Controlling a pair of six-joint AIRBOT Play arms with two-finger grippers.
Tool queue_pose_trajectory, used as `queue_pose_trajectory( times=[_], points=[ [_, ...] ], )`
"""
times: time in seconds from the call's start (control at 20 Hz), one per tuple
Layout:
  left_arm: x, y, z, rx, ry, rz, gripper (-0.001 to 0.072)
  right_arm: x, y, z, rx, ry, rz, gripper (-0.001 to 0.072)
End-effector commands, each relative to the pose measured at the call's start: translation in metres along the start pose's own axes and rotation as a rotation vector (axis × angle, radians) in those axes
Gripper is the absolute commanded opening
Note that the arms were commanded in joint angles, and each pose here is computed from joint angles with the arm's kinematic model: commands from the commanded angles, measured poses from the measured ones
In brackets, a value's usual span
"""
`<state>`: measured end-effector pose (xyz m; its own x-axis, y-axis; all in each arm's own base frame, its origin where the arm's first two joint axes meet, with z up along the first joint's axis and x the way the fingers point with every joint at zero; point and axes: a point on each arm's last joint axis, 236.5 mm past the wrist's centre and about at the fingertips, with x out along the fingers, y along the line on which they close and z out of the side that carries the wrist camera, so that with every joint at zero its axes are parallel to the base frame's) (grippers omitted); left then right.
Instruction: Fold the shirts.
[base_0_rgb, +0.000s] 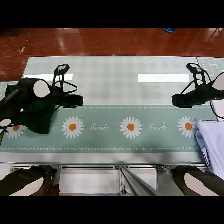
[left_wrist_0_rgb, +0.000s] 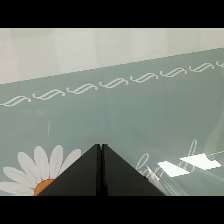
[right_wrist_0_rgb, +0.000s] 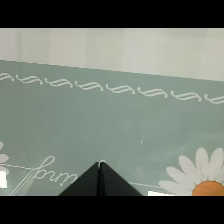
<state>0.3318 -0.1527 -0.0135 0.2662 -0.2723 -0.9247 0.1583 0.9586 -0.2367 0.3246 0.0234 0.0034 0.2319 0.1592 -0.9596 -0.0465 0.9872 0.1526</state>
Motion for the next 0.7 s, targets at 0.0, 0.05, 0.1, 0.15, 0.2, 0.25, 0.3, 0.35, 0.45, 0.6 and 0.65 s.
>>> queue_pose_trajectory(
  times=[0.0,0.05,0.1,0.15,0.2,0.25,0.3,0.35,0.45,0.6,0.65],
  points=[
    [0.0004,0.0001,-0.0003,0.0,0.001,0.0,0.0027,-0.0001,0.0002,0.0002,-0.001,0.0,0.0,0.002],
    [0.0004,0.0001,-0.0002,0.0,0.001,0.0,0.0026,-0.0001,0.0002,0.0002,-0.001,0.0,0.0,0.002],
    [0.0004,-0.0001,0.0,0.001,0.0,0.0,0.0027,-0.0001,0.0002,0.0002,-0.001,0.0,0.0,0.002],
    [0.0004,0.0,0.0,0.0,0.0,0.0,0.0026,-0.0001,0.0002,0.0002,-0.001,0.0,0.0,0.002],
    [0.0004,-0.0001,0.0002,0.001,-0.001,0.0,0.0027,-0.0001,0.0003,0.0002,-0.001,0.0,0.001,0.002],
    [0.0004,-0.0001,0.0002,0.001,-0.001,0.0,0.0027,-0.0001,0.0002,0.0002,-0.001,0.0,0.0,0.002],
    [0.0004,-0.0001,0.0002,0.001,-0.001,0.0,0.0027,-0.0001,0.0002,0.0002,-0.001,0.0,0.0,0.002],
    [0.0004,0.0,0.0003,0.0,-0.001,0.0,0.0026,-0.0001,0.0002,0.0002,-0.001,0.0,0.0,0.002],
    [0.0004,-0.0001,0.0002,0.001,-0.001,0.0,0.0027,-0.0001,0.0002,0.0002,-0.001,0.0,0.0,0.002],
    [0.0004,0.0,0.0004,0.0,-0.002,0.0,0.0027,-0.0001,0.0002,0.0004,-0.001,-0.001,0.0,0.002],
    [0.0007,0.0,0.0008,0.0,-0.003,0.0,0.0027,-0.0001,0.0,0.0018,-0.001,-0.007,-0.001,0.002]
  ],
)
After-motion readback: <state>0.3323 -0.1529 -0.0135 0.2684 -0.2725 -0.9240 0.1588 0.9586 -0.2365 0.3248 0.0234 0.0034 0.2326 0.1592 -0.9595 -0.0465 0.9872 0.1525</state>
